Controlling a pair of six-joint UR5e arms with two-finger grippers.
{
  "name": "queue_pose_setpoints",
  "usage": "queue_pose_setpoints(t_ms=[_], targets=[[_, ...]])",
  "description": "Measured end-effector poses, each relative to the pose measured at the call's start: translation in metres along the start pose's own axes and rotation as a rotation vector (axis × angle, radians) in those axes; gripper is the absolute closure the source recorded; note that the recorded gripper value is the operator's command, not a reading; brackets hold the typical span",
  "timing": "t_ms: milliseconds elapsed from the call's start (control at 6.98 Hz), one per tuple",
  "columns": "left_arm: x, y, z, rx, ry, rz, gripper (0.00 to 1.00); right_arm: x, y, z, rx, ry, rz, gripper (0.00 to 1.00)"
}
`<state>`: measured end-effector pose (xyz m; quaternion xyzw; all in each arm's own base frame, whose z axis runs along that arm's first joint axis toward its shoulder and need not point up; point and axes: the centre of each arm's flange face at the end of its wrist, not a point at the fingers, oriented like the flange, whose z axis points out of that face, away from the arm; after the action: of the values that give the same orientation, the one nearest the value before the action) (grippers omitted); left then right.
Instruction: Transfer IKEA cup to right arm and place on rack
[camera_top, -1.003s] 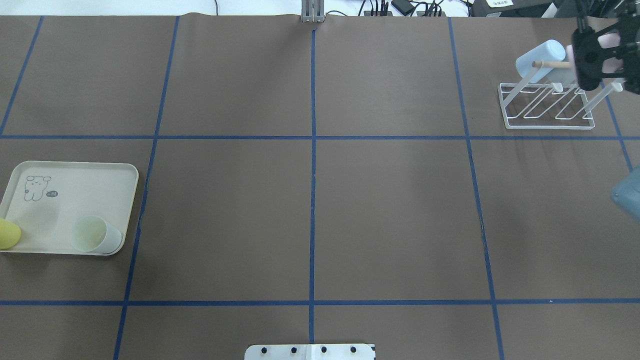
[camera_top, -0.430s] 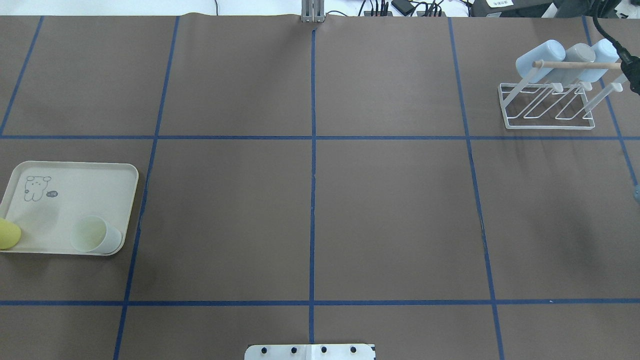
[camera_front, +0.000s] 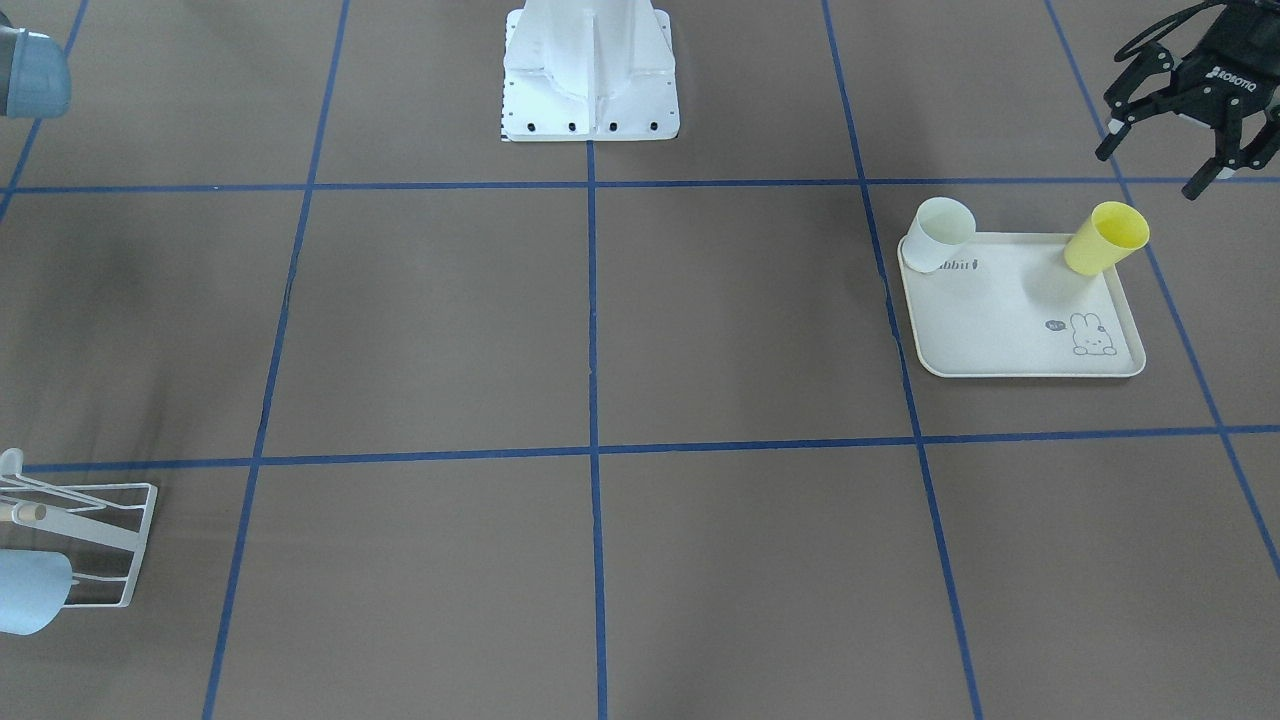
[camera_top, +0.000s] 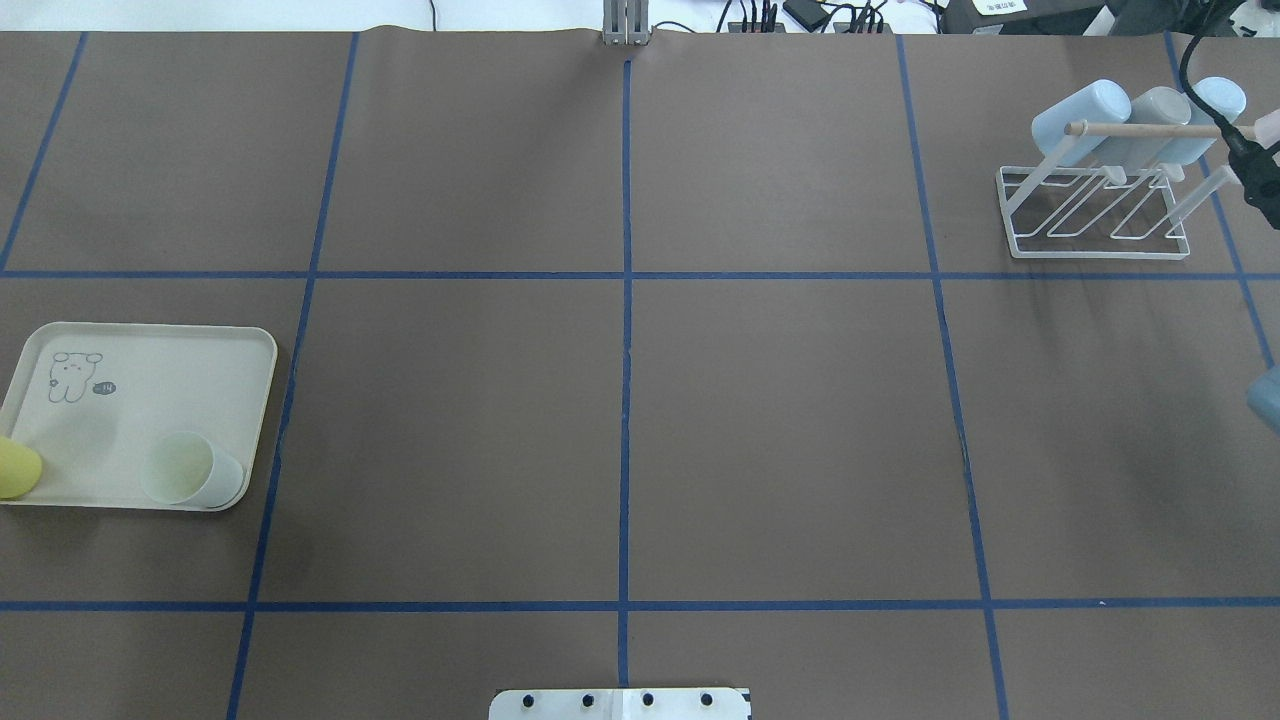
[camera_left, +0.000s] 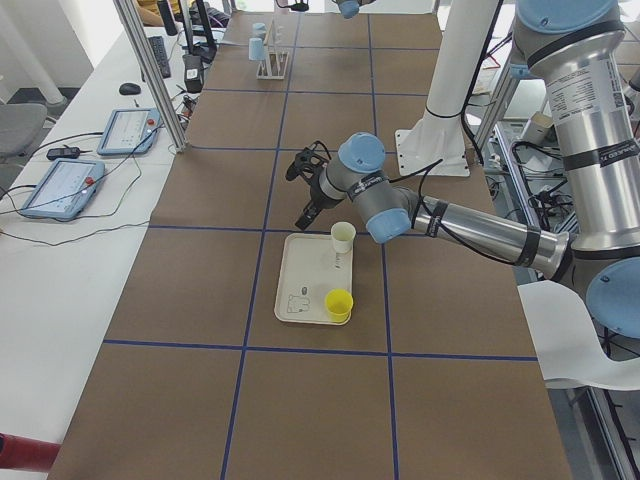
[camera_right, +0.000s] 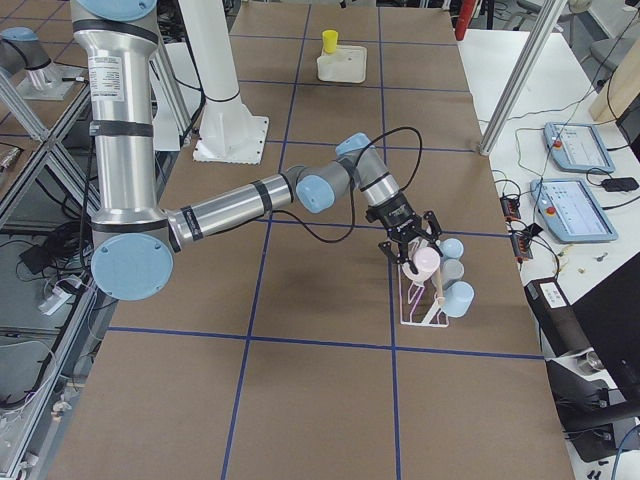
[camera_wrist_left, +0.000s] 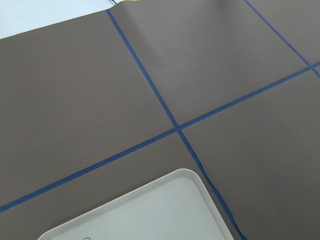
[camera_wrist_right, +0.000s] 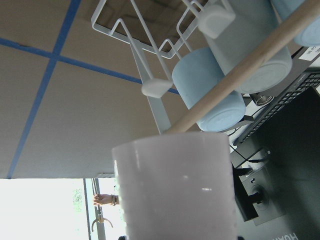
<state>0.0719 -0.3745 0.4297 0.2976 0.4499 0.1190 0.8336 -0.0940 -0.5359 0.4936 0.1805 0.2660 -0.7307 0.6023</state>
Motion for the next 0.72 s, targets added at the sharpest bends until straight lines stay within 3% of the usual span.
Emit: queue_pose_setpoints(t_ms=[716], targets=[[0.000, 0.000, 0.000, 0.000, 0.000, 0.000, 0.00, -0.009, -0.028, 0.022, -0.015, -0.021, -0.025, 1.00]])
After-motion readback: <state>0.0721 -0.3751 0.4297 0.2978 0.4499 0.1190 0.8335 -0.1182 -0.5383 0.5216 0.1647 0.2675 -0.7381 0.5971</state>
